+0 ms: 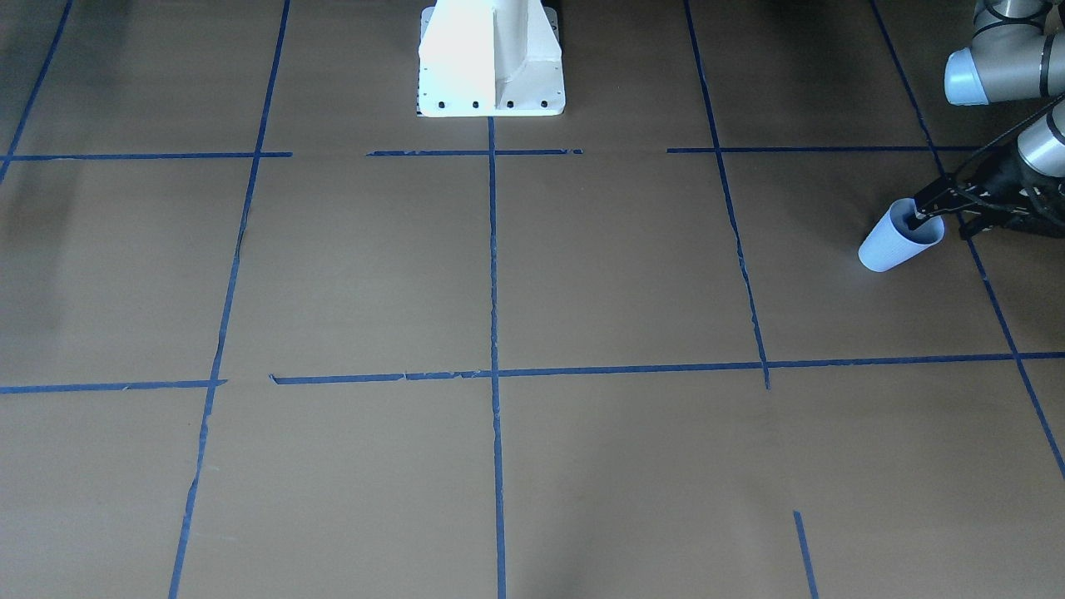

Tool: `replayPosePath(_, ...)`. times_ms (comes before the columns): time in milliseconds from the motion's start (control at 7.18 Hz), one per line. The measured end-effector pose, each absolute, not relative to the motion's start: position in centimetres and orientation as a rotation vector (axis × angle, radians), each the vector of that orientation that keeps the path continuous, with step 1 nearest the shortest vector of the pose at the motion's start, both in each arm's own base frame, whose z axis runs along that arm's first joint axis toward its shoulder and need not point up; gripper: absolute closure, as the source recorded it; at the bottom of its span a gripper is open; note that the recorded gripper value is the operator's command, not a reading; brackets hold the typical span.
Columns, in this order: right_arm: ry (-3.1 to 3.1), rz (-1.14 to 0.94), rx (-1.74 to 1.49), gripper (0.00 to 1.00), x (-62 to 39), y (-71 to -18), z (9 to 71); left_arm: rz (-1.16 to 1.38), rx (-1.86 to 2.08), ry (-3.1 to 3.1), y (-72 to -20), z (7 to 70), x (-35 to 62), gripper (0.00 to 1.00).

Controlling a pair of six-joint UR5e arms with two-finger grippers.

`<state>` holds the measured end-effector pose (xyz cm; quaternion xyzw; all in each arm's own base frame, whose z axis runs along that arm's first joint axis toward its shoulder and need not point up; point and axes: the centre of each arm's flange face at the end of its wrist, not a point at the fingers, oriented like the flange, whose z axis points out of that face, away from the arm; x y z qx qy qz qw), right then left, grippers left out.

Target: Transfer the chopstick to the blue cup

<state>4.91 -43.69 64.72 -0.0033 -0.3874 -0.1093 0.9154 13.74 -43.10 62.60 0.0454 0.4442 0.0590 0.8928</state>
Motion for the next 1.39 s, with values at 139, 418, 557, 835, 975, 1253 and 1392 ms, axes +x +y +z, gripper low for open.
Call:
replayPosePath(139, -0.799, -0.224, -0.009, 0.00, 4.9, -43.7, 64.8, 0.126, 0.091, 0.922, -43.0, 62.6, 13.9, 1.00)
replayPosePath(418, -0.800, -0.224, -0.009, 0.00, 4.9, -43.8, 64.8, 0.118, 0.089, 0.925, -43.1, 62.4, 14.0, 1.00)
replayPosePath(557, -0.803, -0.224, -0.007, 0.00, 4.9, -43.8, 64.7, 0.123, 0.106, 0.936, -43.4, 61.0, 14.3, 1.00)
replayPosePath(835, -0.809, -0.225, 0.000, 0.00, 4.8, -44.0, 64.4, 0.104, 0.131, 0.992, -46.5, 53.9, 16.5, 1.00)
replayPosePath(975, -0.814, -0.227, 0.004, 0.00, 4.8, -44.1, 64.2, 0.094, 0.121, 1.031, -48.9, 48.4, 20.0, 1.00)
replayPosePath(1253, -0.823, -0.236, 0.014, 0.00, 4.6, -44.2, 63.7, 0.041, 0.129, 1.038, -49.4, 38.7, 30.5, 0.99)
replayPosePath(1392, -0.822, -0.245, 0.028, 0.00, 4.5, -44.3, 63.6, 0.032, 0.134, 1.004, -48.1, 33.8, 37.1, 1.00)
